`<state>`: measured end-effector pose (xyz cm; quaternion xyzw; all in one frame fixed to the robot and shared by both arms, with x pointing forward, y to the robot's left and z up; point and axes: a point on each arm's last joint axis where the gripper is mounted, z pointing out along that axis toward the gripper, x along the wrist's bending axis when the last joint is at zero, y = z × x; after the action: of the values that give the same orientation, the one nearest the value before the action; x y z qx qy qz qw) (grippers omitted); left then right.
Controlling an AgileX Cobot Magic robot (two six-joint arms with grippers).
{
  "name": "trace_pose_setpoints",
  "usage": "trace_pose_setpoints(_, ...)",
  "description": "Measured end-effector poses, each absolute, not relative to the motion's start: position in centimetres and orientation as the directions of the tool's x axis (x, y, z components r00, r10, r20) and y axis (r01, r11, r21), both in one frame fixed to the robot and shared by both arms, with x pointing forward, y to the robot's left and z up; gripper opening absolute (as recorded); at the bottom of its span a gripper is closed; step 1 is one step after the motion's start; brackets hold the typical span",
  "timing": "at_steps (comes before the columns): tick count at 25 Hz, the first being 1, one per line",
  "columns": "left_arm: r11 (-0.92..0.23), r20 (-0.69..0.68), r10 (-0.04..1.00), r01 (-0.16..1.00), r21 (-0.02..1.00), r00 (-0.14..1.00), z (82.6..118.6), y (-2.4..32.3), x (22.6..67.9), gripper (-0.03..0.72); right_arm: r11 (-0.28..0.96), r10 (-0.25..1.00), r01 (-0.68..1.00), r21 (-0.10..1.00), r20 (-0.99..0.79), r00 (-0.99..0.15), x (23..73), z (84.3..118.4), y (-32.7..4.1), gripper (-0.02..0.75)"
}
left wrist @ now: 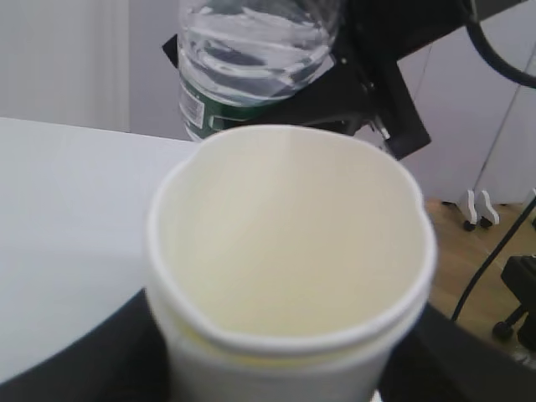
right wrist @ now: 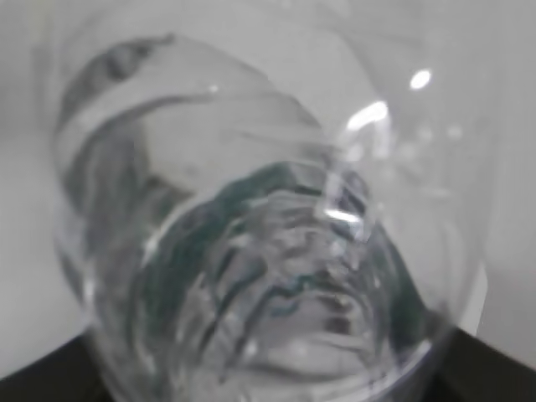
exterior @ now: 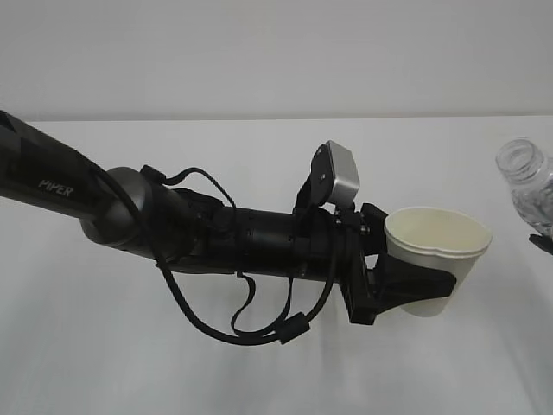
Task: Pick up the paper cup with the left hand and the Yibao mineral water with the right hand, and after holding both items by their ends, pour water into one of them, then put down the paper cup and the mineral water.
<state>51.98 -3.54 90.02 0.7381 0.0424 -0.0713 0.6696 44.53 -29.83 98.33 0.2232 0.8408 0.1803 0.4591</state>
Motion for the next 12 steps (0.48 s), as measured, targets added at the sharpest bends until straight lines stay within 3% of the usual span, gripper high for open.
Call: trace_pose_setpoints(12, -0.126, -0.107, -0.057, 0.099, 0.987, 0.993, 89.78, -3.5, 51.79, 0.461, 0.892, 0.447, 0.195, 0.407, -0.735, -0.511, 44.4, 98.07, -30.14, 0.456)
